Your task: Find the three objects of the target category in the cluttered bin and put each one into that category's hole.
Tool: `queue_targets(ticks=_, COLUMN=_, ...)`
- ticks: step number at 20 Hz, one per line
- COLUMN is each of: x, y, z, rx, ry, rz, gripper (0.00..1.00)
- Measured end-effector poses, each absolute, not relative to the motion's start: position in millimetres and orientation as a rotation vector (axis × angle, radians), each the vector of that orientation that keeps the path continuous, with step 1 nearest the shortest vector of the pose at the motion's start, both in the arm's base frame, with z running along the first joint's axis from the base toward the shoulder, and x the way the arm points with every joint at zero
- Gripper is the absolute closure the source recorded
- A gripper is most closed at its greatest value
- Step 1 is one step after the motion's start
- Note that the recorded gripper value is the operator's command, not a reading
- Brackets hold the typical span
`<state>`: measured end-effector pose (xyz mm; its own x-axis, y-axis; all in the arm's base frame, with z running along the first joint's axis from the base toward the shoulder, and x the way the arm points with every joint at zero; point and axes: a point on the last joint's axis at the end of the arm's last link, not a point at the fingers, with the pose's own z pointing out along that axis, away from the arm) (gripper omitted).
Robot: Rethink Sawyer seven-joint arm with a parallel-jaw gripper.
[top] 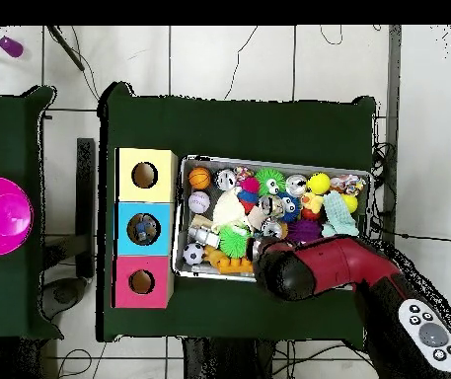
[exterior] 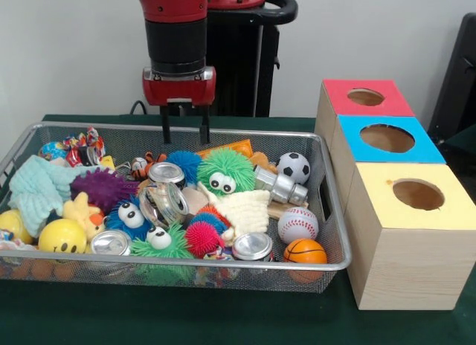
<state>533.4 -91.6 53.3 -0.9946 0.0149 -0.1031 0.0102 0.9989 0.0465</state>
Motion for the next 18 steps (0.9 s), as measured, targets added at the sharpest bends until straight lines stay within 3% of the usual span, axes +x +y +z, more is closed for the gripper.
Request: queue_targets(ticks=18, x=517, y=-89, z=6, rx=-0.321, ry=2.953, rz=0.235, gripper=0.00)
